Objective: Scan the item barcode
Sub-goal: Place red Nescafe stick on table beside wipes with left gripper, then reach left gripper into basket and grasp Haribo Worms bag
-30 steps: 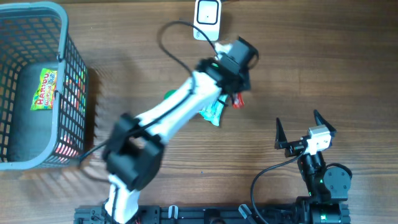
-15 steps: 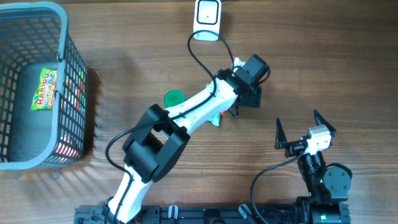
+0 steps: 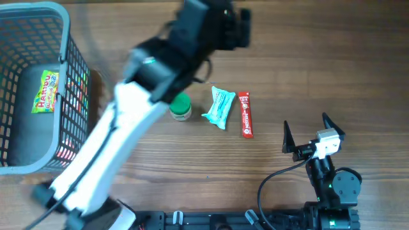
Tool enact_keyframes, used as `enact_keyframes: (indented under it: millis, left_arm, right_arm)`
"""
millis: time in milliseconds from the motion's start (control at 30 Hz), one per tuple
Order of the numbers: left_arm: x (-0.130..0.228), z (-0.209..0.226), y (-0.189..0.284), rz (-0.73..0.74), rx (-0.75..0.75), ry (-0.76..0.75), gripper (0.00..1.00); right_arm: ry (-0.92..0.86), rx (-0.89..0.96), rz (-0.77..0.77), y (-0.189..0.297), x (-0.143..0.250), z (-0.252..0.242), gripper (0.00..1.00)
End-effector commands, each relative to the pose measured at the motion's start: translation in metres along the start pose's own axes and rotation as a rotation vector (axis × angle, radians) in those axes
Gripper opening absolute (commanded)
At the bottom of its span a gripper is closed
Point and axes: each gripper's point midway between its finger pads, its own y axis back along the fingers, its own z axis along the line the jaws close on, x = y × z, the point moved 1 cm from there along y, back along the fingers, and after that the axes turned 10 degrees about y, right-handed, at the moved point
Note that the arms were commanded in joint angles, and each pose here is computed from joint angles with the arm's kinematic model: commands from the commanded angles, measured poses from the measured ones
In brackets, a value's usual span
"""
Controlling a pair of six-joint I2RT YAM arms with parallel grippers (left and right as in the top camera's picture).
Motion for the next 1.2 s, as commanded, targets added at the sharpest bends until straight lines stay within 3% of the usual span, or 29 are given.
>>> enact_keyframes:
  millis: [0,100,200,467,867,1167]
  left_arm:
    - [-0.062,0.091,0.048,-0.197,-0.273,0.077,1.00]
    - [-0.085,0.153,0.085,-0.280,-0.403,0.258,1.00]
    - [-0.093,0.230,0.124,-0.363,-0.555,0.546,1.00]
    - [-0.047,0.376,0.167,-0.293,-0.730,1.152,1.00]
    - [0.063,0.500,0.091,0.003,-1.057,1.321,1.00]
    - [0.118,0.547,0.031,0.154,-1.126,1.368,1.00]
  right_arm:
    - [-0.001,0.004,0.000,0.000,0.000,0.000,1.00]
    - [-0.001,0.004,0.000,0.000,0.000,0.000,1.00]
    - [-0.001,0.004,0.000,0.000,0.000,0.000,1.00]
    - [-0.001,0.004,0.000,0.000,0.000,0.000,1.00]
    - [-0.001,0.004,0.000,0.000,0.000,0.000,1.00]
    - [-0.001,0.004,0.000,0.000,0.000,0.000,1.00]
